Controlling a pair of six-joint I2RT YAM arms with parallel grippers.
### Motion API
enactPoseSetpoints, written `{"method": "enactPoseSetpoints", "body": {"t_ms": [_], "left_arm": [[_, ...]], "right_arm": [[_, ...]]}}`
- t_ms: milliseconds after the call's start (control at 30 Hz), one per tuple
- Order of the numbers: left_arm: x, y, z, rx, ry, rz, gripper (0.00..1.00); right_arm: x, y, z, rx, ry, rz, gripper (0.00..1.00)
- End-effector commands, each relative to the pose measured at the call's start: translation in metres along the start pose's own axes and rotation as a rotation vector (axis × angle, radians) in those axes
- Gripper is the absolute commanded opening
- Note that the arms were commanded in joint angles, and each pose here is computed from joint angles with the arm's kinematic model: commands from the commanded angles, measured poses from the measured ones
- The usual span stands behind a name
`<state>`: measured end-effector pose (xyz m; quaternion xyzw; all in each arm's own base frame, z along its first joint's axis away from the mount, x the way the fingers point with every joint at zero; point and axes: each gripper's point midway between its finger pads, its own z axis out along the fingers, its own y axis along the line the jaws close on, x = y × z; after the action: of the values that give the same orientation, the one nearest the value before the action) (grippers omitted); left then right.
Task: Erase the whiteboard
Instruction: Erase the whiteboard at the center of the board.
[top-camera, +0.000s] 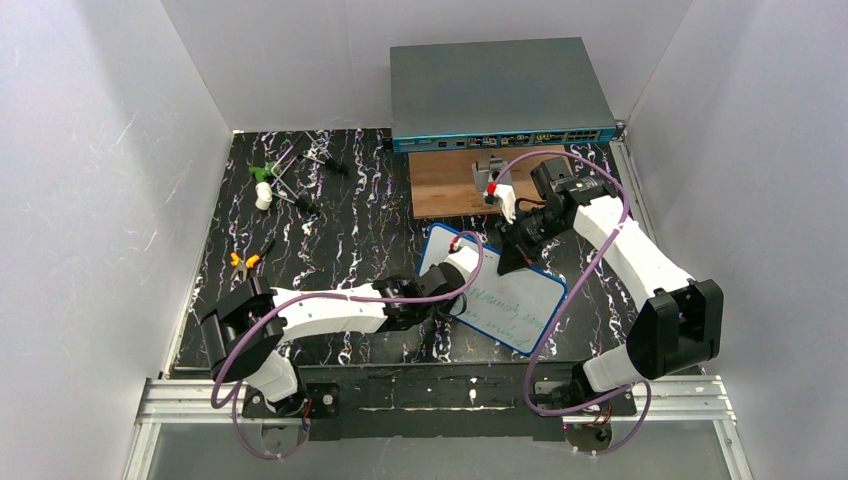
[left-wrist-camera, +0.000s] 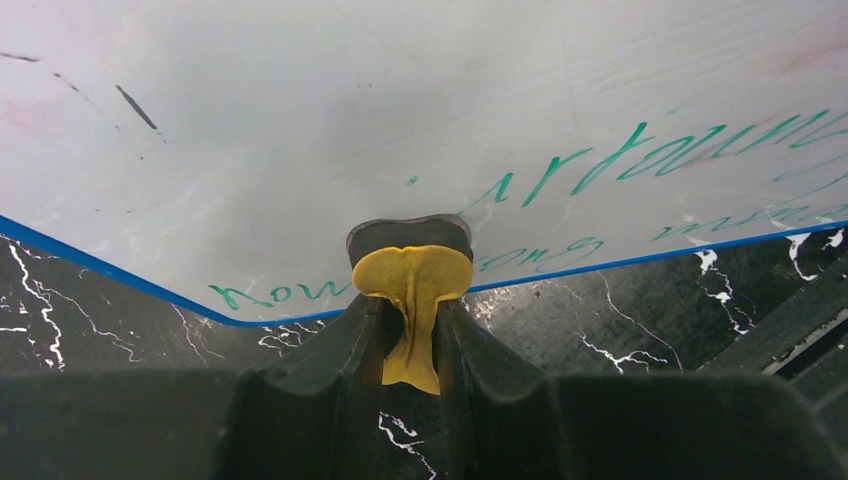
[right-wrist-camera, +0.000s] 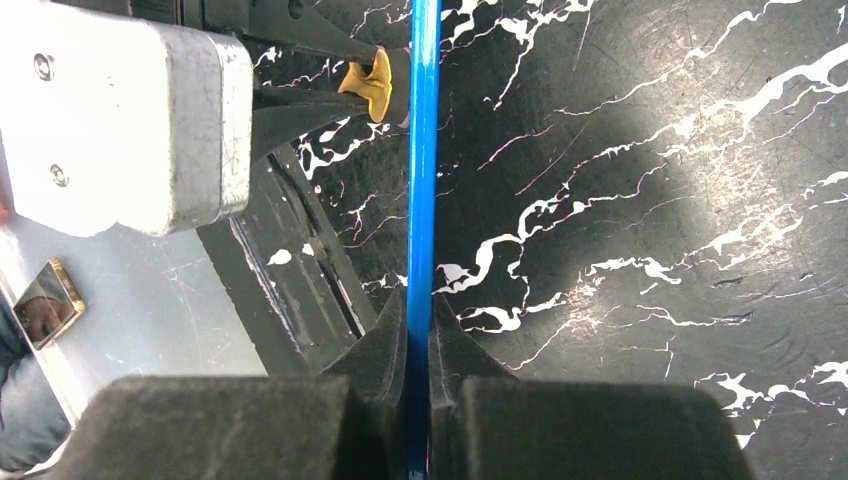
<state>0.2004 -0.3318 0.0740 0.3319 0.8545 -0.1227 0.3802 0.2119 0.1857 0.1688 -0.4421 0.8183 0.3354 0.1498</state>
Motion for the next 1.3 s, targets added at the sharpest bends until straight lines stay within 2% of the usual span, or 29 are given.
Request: {"method": "enactPoseSetpoints", "body": {"t_ms": [0,167,400,667,833,967,1100,1267], "left_arm": [[-0.042,-0.029,-0.007,0.109,-0.1,-0.032,0.0],[-0.067,-0.014,-0.018,0.079,-0.167,-0.064,0.0],[-0.079,0.028,-0.019,-0.024,-0.177,-0.099,0.0],[-0.03,0.048,-0.01,-0.105,-0.055,-0.124,0.0],[-0.009,0.036,-0.009,-0.066,-0.013,-0.139,0.0],[-0.017,0.001,-0.012,0.04,-0.046,-0.076,0.0],[-0.041,-0.019,-0.011,0.111,-0.1,-0.053,0.0],[-0.081,-0.012,-0.015,0.076,-0.174,-0.034,0.0]], "right_arm": [[-0.002,0.021,-0.001,-0.074,-0.017,-0.035,0.01],[-0.002,0.021,-0.002,-0.072,-0.019,-0.037,0.01],[-0.002,0.022,-0.003,-0.07,-0.022,-0.041,0.01],[-0.001,0.022,-0.003,-0.068,-0.024,-0.042,0.01],[-0.001,0.023,-0.002,-0.072,-0.023,-0.039,0.01],[-0.002,0.022,-0.002,-0.072,-0.021,-0.037,0.01],[-0.002,0.022,-0.002,-0.071,-0.02,-0.037,0.01],[-0.001,0.022,-0.002,-0.072,-0.02,-0.036,0.01]]}}
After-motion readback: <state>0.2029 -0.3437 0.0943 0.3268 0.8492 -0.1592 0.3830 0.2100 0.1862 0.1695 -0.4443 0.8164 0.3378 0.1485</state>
